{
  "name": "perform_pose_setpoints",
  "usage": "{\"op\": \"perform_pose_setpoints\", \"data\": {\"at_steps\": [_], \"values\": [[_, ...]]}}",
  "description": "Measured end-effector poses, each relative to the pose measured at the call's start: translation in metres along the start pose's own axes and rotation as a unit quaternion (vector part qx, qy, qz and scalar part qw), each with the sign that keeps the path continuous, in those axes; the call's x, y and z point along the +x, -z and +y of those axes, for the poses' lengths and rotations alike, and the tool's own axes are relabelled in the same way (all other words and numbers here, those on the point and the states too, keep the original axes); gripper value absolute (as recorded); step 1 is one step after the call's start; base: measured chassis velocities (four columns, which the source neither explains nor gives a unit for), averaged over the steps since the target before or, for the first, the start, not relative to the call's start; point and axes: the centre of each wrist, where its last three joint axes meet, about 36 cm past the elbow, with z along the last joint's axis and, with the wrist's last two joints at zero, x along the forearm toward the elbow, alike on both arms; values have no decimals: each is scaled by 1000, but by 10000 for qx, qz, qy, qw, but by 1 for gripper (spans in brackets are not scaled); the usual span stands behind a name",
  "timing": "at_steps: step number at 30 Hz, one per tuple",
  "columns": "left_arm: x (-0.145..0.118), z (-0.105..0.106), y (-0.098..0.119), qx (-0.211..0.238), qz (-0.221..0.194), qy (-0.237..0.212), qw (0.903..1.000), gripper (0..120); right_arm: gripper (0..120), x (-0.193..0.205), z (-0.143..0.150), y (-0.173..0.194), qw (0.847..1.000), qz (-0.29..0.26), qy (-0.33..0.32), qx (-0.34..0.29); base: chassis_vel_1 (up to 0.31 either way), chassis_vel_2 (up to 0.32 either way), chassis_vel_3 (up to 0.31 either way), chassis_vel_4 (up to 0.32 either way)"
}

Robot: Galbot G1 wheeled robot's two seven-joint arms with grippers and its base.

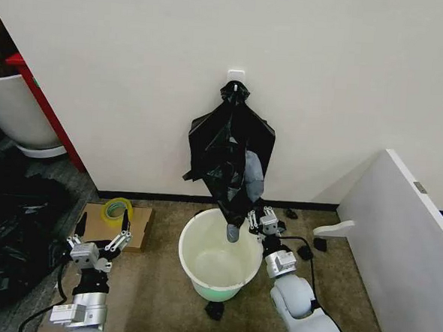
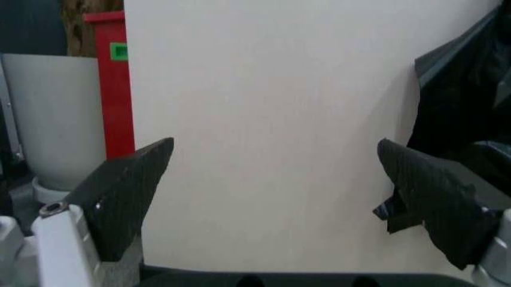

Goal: Place the garbage bag over the trash bin.

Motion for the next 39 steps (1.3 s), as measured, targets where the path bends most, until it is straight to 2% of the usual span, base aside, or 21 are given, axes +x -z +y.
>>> {"op": "perform_pose_setpoints", "data": {"at_steps": [3,6,10,11,12,14,17,18,19,20,21,24,26,29,32,34,35,37,38,39], "values": [[-5,-1,1,9,-62,-57,10000,100,0,1,-1,3,10000,-27,23,-86,0,0,0,0],[-15,-4,2,47,-140,-310,9994,100,0,3,0,11,9982,-148,158,-553,0,0,0,0],[-37,-5,6,320,-348,-932,9945,100,0,4,5,27,9862,-620,580,-1425,0,0,0,0],[-37,-5,6,320,-348,-932,9945,100,0,4,5,27,9862,-620,580,-1425,0,0,0,0],[-45,-3,6,375,-428,-1206,9911,100,0,3,6,31,9828,-725,663,-1565,0,0,0,0],[-63,3,5,383,-589,-1936,9786,100,0,2,9,40,9755,-971,858,-1778,0,0,0,0],[-91,23,5,64,-709,-3067,9491,100,0,-1,13,47,9671,-1224,1142,-1917,0,0,0,0],[-97,27,6,-33,-723,-3259,9426,100,0,-2,14,48,9658,-1258,1188,-1932,0,0,0,0],[-97,27,6,-33,-723,-3259,9426,100,0,-2,14,48,9658,-1258,1188,-1932,0,0,0,0],[-112,36,7,-255,-731,-3659,9274,100,0,-3,17,49,9636,-1311,1259,-1962,0,0,0,0],[-122,40,7,-388,-727,-3911,9166,100,0,-3,18,50,9625,-1335,1288,-1977,0,0,0,0],[-148,43,7,-703,-714,-4354,8946,100,0,-4,22,50,9605,-1390,1322,-2017,0,0,0,0],[-155,43,7,-779,-717,-4400,8917,100,0,-5,22,51,9602,-1398,1323,-2022,0,0,0,0],[-183,43,12,-1112,-814,-4454,8847,100,0,-6,24,49,9602,-1398,1319,-2028,0,0,0,0],[-190,42,14,-1203,-852,-4454,8831,100,0,-7,25,49,9603,-1396,1318,-2025,0,0,0,0],[-207,40,19,-1457,-969,-4466,8774,100,0,-7,26,47,9606,-1385,1321,-2017,0,0,0,0],[-217,38,22,-1657,-1049,-4505,8710,99,0,-8,26,47,9607,-1385,1320,-2011,0,0,0,0],[-222,37,23,-1832,-1141,-4587,8620,95,0,-9,27,47,9608,-1390,1318,-2003,0,0,0,0],[-225,37,24,-1947,-1209,-4663,8544,93,0,-10,27,46,9609,-1394,1318,-1998,0,0,0,0],[-225,37,24,-1947,-1209,-4663,8544,93,0,-10,27,46,9609,-1394,1318,-1998,0,0,0,0]]}}
